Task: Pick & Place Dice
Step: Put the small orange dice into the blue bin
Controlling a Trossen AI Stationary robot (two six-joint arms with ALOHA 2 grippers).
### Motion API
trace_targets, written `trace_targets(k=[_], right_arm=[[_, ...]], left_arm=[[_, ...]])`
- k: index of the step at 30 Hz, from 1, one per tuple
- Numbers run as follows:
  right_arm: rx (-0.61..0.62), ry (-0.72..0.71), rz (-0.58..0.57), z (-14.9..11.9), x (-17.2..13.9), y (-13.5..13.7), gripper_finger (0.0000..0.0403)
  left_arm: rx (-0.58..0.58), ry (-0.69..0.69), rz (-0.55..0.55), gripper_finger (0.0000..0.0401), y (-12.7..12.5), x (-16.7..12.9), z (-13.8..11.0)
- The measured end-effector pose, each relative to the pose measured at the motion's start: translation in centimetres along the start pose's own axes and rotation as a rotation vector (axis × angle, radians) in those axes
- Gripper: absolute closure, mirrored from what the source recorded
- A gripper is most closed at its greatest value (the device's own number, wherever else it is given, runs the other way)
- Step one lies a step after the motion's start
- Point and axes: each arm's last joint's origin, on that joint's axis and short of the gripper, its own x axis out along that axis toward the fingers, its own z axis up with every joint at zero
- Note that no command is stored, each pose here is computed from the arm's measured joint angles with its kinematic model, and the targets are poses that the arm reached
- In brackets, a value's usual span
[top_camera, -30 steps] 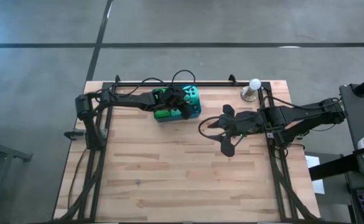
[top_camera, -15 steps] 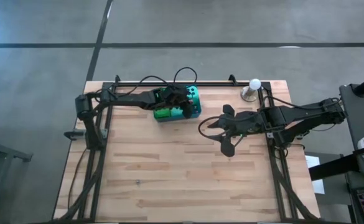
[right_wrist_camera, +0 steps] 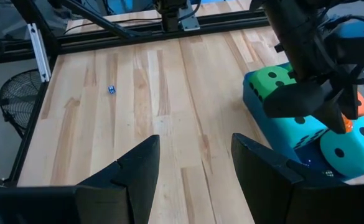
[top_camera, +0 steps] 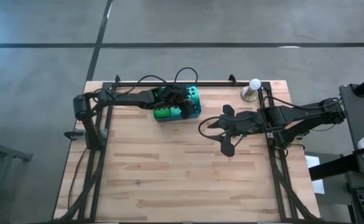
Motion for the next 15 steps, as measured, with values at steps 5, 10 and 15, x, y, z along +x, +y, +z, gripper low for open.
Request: trace_targets(k=[5,10,15], right_arm=[[0.000,0.000,-0.001,0.0,0.0,0.0,0.0209],[0.004,0.000,-0.001,0.0,0.0,0.0,0.0209],[0.008,0.000,-0.001,0.0,0.0,0.0,0.0209]], left_arm=[[0.056,0.030,0.001,0.0235,-0.1,0.0,-0.4],[0.078,0.086,0.003,0.0233,-0.1,0.3,-1.8],[0.084,0.127,0.007,0.0237,0.1,0.5,-3.1]])
